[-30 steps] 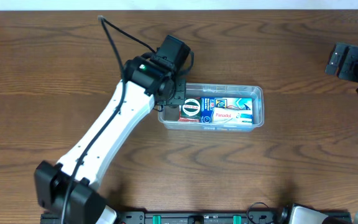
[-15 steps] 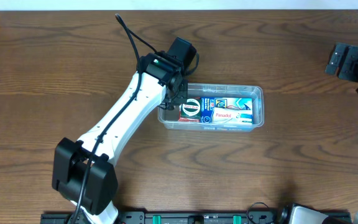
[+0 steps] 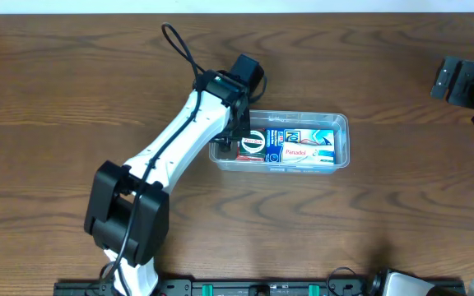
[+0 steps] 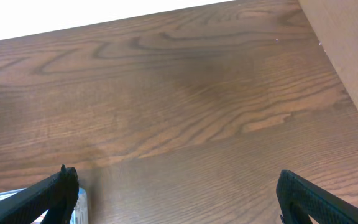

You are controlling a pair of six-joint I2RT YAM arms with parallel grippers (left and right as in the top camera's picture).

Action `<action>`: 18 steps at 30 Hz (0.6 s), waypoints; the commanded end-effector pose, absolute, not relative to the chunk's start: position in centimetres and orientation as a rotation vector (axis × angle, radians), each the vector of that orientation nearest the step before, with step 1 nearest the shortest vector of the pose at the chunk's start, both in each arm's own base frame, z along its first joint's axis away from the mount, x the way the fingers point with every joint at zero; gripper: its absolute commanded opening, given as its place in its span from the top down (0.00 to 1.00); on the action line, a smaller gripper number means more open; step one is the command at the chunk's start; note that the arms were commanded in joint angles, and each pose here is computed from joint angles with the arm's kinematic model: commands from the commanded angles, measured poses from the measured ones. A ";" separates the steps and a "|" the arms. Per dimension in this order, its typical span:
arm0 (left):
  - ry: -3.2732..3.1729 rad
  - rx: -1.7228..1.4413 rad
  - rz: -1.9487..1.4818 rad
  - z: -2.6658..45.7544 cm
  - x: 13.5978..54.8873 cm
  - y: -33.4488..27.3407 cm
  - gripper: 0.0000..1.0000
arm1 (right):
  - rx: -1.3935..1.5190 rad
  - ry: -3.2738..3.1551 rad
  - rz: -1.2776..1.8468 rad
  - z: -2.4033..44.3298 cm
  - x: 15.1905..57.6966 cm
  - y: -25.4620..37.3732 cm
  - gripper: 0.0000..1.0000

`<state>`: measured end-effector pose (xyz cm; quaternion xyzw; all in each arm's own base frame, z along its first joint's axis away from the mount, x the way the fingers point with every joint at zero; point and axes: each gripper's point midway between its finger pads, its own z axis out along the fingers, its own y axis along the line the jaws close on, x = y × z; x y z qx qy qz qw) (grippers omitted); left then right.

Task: Pack container
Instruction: 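Carry the bottle with left gripper over the container's left end, then lower the bottle upright into the container and open left gripper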

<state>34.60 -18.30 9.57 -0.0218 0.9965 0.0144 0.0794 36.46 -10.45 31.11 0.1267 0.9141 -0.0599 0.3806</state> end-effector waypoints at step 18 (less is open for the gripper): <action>3.003 -0.177 0.076 8.4 34.2 -18.0 0.46 | 0.352 2.330 -0.152 31.1 36.4 -10.7 0.01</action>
